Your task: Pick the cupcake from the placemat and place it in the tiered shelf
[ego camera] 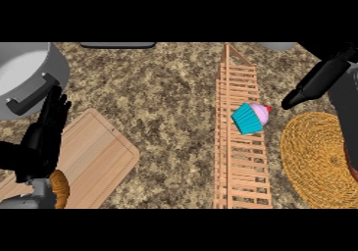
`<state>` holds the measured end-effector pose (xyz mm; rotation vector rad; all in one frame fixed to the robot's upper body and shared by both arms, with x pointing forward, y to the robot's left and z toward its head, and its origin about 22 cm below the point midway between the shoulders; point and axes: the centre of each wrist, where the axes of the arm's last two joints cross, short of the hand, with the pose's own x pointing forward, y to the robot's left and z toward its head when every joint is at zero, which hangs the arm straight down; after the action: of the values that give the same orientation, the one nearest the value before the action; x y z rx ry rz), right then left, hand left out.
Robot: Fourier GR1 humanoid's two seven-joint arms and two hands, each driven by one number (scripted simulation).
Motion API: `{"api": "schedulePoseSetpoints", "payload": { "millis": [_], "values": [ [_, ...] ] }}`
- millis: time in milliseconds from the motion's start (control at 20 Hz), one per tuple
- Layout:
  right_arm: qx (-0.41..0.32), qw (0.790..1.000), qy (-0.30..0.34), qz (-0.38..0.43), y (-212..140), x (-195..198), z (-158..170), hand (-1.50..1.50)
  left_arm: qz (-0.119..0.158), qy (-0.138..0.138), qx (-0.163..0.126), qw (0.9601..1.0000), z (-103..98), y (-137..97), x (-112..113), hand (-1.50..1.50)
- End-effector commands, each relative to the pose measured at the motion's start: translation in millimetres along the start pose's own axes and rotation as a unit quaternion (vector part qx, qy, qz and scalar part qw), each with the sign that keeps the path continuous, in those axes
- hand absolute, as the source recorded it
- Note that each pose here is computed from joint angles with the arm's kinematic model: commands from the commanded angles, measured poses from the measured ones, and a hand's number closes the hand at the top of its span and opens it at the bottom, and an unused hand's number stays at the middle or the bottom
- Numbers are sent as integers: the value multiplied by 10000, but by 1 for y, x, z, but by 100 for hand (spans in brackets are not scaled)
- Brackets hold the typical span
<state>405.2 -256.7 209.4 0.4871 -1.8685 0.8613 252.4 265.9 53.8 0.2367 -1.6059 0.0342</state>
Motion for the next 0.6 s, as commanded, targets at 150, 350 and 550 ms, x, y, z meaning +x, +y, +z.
{"api": "schedulePoseSetpoints", "payload": {
  "millis": [150, 350, 550],
  "values": [
    [-732, 9949, 670, -159, -82, 13, 44, -150, -16, -46, -97, 9999, 0, 5, -3, 0],
    [-731, 9946, 718, -190, -108, 17, 63, -150, 64, -151, -209, 9996, -11, -16, 15, 0],
    [-753, 9940, 768, -207, -126, 28, 81, -150, 20, -186, -221, 9996, -13, -13, 4, 0]
  ]
}}
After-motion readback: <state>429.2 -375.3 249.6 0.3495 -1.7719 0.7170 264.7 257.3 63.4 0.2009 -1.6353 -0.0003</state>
